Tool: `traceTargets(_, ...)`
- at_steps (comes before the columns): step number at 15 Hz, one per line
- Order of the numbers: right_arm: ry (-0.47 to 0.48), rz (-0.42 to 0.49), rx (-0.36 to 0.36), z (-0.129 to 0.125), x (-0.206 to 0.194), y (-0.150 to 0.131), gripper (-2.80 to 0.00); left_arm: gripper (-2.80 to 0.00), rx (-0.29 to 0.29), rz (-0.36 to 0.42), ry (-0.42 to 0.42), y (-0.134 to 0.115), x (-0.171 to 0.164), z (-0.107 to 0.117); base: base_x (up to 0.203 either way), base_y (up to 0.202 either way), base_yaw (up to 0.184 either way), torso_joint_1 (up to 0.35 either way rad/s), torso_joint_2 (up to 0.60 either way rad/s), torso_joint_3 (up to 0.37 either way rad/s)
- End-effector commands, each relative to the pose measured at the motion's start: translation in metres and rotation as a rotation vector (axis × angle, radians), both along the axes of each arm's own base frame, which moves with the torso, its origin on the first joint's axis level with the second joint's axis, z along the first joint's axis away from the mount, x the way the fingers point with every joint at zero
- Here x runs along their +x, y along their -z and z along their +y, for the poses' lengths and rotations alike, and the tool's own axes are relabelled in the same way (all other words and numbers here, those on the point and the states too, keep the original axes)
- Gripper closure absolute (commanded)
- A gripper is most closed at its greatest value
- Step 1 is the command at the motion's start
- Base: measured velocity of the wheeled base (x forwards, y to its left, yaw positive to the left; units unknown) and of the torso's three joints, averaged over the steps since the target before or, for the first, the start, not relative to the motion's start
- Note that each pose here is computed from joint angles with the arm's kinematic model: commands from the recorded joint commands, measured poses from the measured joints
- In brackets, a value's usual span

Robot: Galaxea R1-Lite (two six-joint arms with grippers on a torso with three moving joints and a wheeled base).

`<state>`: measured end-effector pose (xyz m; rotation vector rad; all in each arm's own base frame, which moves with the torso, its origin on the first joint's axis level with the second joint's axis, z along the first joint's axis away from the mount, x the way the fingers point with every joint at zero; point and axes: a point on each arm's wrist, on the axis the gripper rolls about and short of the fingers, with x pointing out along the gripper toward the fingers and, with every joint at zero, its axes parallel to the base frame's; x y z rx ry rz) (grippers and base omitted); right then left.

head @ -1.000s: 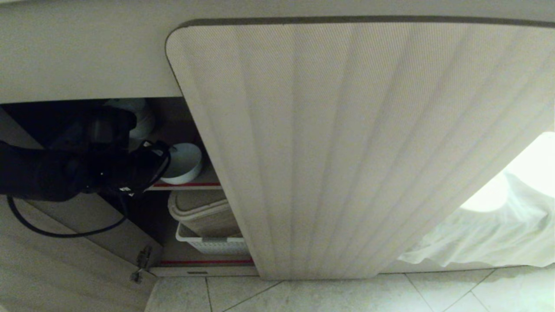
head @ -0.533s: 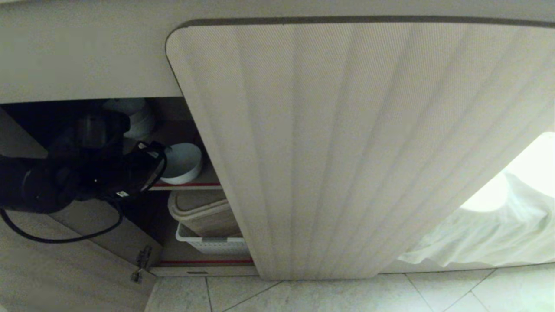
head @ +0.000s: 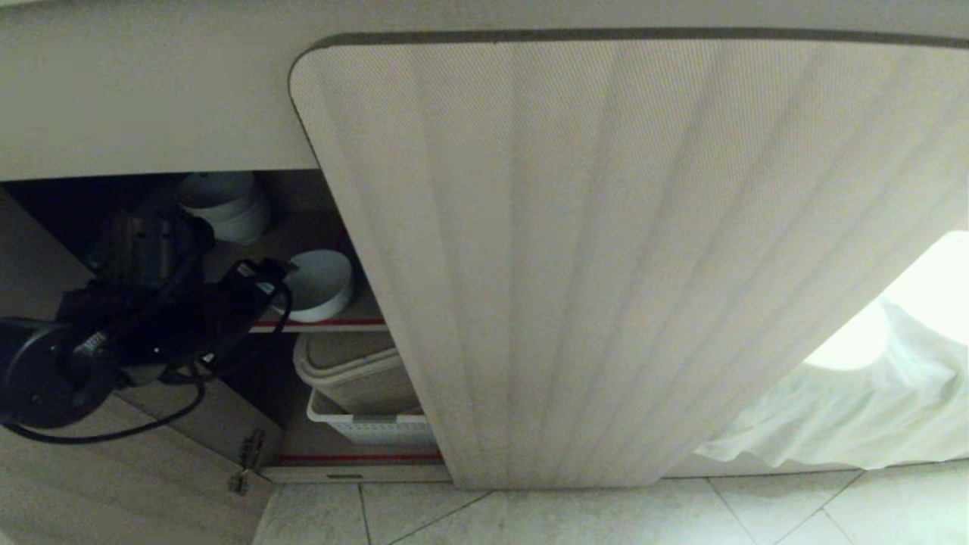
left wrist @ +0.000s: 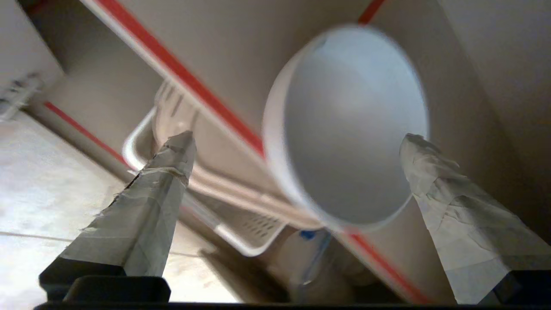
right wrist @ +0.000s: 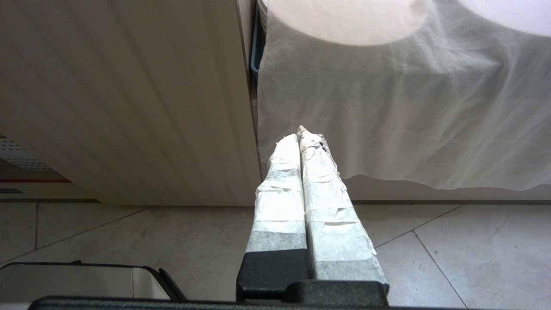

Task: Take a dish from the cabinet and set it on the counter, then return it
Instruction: Close the cabinet door

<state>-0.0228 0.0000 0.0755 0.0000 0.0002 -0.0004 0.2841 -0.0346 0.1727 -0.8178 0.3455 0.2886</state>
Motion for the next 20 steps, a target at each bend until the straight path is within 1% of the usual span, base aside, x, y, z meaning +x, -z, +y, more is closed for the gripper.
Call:
traceTargets(1, -0.001, 0.000, 0.000, 0.000, 0.000, 0.000, 0.00, -2.80, 0.019, -0.003, 0.008, 0.000, -0.012, 0.001, 0.000, 0.000, 0.000, 0.000, 0.00, 0.000)
traceTargets(3, 0.000, 0.000, 0.000, 0.000, 0.000, 0.000, 0.00, -2.80, 0.048, -0.011, 0.019, 0.002, -0.023, 0.003, 0.000, 0.000, 0.000, 0.000, 0.00, 0.000)
traceTargets(6, 0.000, 0.000, 0.000, 0.000, 0.000, 0.000, 0.00, -2.80, 0.050, -0.043, 0.020, 0.000, -0.031, 0.004, 0.000, 0.000, 0.000, 0.000, 0.00, 0.000)
traceTargets(9, -0.002, 0.000, 0.000, 0.000, 0.000, 0.000, 0.00, -2.80, 0.050, -0.050, 0.020, -0.002, -0.033, 0.004, 0.000, 0.000, 0.000, 0.000, 0.00, 0.000)
traceTargets(10, -0.002, 0.000, 0.000, 0.000, 0.000, 0.000, 0.00, 0.00, 0.060, -0.051, 0.022, -0.002, -0.034, 0.004, 0.000, 0.000, 0.000, 0.000, 0.00, 0.000)
traceTargets(13, 0.000, 0.000, 0.000, 0.000, 0.000, 0.000, 0.00, 0.00, 0.106, -0.024, 0.039, 0.004, -0.038, 0.005, 0.000, 0.000, 0.000, 0.000, 0.00, 0.000)
traceTargets(18, -0.001, 0.000, 0.000, 0.000, 0.000, 0.000, 0.00, 0.00, 0.109, -0.032, 0.039, 0.002, -0.043, 0.006, 0.000, 0.000, 0.000, 0.000, 0.00, 0.000)
traceTargets(20, 0.000, 0.000, 0.000, 0.000, 0.000, 0.000, 0.00, 0.00, 0.123, -0.038, 0.046, 0.000, -0.049, 0.007, 0.000, 0.000, 0.000, 0.000, 0.00, 0.000)
